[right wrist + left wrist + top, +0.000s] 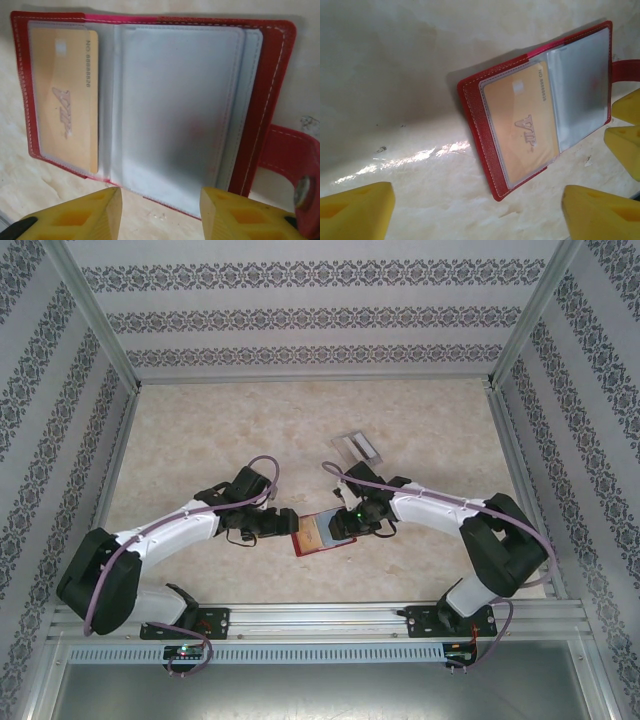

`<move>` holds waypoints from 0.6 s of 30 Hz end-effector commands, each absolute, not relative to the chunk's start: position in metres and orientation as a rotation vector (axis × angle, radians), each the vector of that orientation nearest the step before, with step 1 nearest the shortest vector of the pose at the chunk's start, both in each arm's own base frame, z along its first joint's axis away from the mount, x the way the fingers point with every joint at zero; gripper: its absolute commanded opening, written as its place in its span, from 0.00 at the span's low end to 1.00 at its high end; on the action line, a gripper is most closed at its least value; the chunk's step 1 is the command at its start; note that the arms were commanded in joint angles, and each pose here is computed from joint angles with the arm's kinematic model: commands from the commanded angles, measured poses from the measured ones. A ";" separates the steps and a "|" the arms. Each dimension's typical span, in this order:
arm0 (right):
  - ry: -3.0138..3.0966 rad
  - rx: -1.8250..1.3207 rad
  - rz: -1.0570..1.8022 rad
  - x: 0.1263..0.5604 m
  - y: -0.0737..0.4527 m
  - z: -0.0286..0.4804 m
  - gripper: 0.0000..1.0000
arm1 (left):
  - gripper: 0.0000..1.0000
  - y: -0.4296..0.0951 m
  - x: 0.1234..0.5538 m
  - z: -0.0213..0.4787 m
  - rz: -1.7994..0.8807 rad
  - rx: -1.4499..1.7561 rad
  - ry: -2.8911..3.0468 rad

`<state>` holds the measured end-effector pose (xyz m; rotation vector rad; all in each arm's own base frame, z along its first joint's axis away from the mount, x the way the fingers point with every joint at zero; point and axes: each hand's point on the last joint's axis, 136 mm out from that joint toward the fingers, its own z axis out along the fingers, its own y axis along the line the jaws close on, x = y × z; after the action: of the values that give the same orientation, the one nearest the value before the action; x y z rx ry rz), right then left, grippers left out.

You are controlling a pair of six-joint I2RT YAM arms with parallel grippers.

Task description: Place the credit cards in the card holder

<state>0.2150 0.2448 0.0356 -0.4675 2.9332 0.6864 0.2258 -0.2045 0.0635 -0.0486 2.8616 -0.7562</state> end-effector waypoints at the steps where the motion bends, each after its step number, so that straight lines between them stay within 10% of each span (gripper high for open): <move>1: 2.942 -0.443 0.719 0.216 0.250 0.028 0.44 | 0.81 -0.212 0.233 0.066 -0.806 -0.072 2.824; 18: 2.934 -0.395 0.924 0.212 0.277 0.022 0.46 | 0.68 -0.217 0.237 0.043 -0.821 -0.108 2.843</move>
<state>0.2202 0.2653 0.0287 -0.4184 2.9201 0.8266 0.2347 -0.2118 0.0462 -0.1060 2.8580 -0.7857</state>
